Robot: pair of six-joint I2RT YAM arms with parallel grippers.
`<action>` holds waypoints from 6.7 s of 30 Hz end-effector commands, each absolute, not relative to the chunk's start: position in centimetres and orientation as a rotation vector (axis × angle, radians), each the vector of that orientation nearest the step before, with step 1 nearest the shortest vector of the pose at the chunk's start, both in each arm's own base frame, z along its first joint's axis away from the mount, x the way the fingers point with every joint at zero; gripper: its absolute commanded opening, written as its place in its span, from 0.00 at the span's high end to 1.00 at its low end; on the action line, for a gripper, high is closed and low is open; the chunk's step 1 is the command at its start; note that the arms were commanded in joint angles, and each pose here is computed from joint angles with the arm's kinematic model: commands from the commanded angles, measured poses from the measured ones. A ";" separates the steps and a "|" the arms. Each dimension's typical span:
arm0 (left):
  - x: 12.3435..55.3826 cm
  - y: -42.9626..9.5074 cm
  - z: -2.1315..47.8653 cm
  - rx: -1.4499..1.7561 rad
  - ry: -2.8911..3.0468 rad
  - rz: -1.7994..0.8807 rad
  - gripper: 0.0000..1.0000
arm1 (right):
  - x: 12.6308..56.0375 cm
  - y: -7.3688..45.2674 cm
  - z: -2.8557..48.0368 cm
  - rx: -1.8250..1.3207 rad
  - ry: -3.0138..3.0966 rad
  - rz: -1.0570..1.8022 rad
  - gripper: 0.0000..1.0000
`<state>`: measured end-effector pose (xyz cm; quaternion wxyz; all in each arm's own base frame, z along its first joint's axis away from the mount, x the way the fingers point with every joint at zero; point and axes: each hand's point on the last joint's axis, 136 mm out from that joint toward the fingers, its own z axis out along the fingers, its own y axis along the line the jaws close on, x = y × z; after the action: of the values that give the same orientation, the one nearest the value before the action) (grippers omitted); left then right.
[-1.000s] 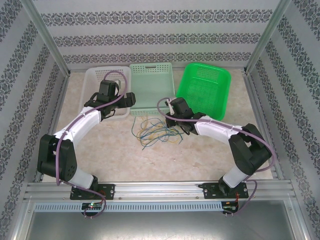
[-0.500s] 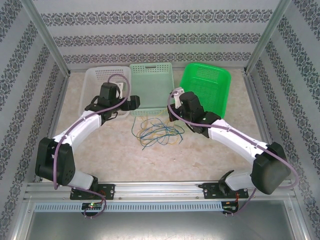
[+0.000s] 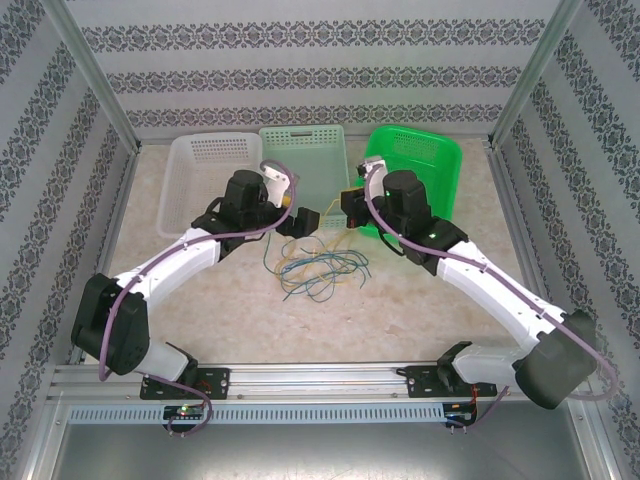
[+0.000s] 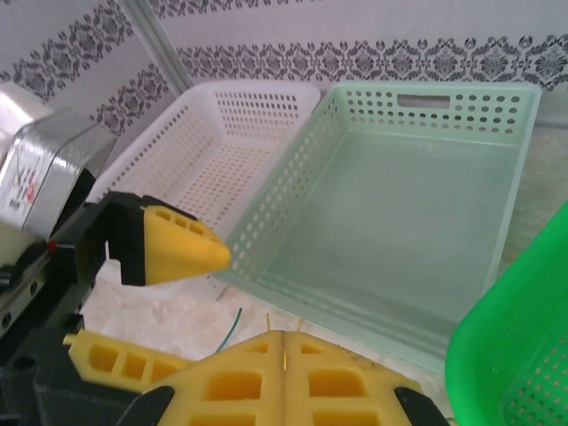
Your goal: Untangle the cables
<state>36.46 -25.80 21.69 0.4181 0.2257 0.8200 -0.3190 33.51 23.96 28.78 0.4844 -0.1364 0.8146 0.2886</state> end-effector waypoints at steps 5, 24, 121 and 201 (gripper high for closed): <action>35.0 -29.5 22.6 0.696 1.956 -0.942 0.01 | 33.0 23.4 32.9 -0.260 1.885 0.841 1.00; 38.2 -30.7 21.7 0.584 2.032 -0.794 0.90 | 32.7 20.8 34.2 -0.154 1.854 0.851 1.00; 36.2 -24.6 22.6 0.349 2.262 -0.650 0.00 | 43.8 11.4 24.9 0.337 2.334 0.786 1.00; 30.3 -23.5 9.8 0.170 2.663 -0.766 0.13 | 27.6 27.2 7.7 -0.604 2.764 0.773 0.95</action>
<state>30.19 -22.97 8.87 0.1688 0.0643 0.9507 -0.2519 26.97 25.95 4.80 0.0701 -0.1924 0.9490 0.2398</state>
